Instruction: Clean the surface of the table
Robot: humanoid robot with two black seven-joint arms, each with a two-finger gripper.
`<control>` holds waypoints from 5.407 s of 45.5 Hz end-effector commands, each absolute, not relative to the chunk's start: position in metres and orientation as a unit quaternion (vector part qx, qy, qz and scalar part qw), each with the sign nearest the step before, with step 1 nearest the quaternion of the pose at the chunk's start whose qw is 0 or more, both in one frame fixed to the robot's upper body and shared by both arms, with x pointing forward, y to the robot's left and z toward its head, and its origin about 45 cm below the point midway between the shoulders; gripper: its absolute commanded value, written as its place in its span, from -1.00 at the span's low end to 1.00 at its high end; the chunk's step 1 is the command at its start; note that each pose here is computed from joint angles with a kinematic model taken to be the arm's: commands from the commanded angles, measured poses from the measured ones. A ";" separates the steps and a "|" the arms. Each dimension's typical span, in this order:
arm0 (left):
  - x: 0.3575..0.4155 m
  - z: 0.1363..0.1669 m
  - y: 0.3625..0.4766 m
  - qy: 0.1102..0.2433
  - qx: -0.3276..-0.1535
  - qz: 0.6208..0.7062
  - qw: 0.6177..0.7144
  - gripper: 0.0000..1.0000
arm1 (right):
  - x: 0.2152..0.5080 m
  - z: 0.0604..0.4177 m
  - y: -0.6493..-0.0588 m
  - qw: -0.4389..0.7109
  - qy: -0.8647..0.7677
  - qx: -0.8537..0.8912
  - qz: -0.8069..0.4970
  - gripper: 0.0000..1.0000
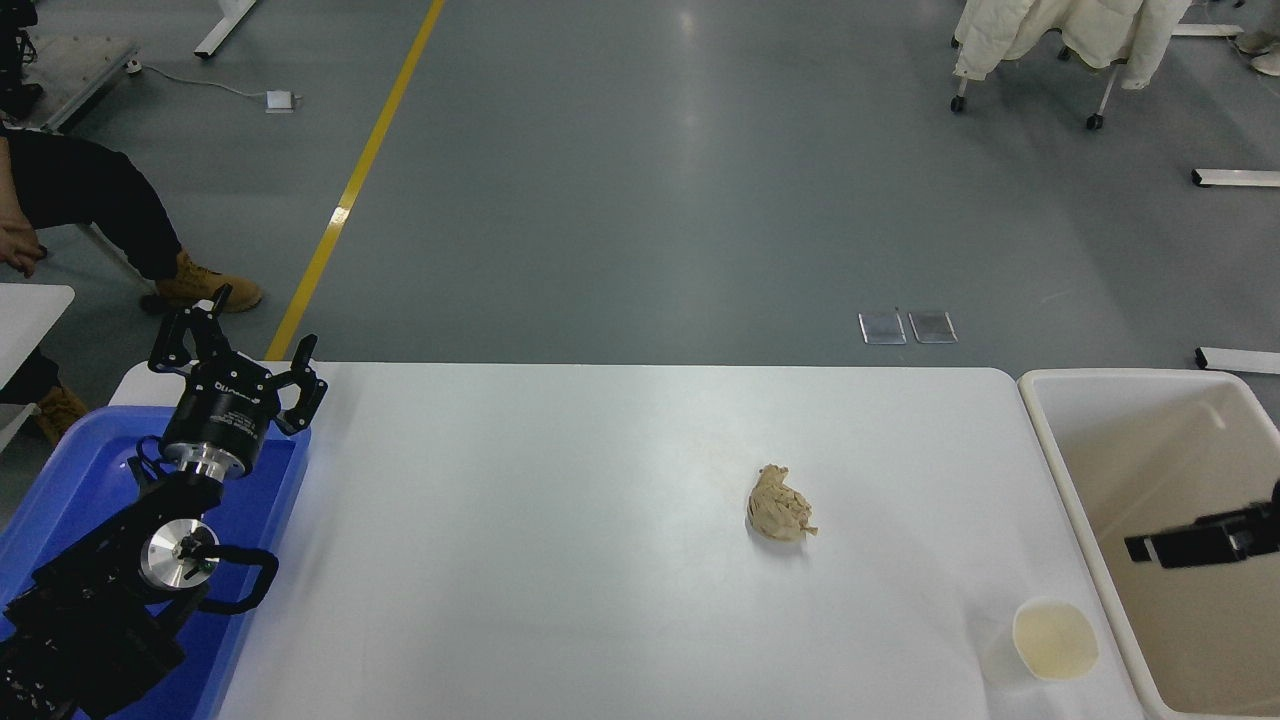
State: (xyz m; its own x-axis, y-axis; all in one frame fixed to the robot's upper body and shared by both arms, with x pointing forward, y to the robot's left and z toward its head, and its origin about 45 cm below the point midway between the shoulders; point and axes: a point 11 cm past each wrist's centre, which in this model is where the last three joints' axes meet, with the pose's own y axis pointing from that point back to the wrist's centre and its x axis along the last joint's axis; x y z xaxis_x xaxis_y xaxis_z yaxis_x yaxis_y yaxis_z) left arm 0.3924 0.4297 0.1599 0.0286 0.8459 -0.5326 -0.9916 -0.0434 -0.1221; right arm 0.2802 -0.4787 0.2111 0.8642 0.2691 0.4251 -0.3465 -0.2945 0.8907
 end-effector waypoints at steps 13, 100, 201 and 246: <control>0.3925 0.1597 0.429 0.151 -0.242 0.680 0.675 1.00 | 0.267 0.162 -0.443 0.555 0.009 0.788 0.267 0.98; 0.3925 0.1597 0.429 0.151 -0.242 0.680 0.675 1.00 | 0.372 0.245 -0.406 0.414 -0.201 0.796 0.393 -1.00; 0.3925 0.1598 0.429 0.151 -0.243 0.680 0.675 1.00 | 0.308 0.086 -0.569 0.613 -0.584 0.532 0.024 -0.70; 0.3925 0.1598 0.429 0.151 -0.243 0.680 0.675 1.00 | 0.417 0.204 -0.546 0.435 -0.695 0.566 0.086 0.98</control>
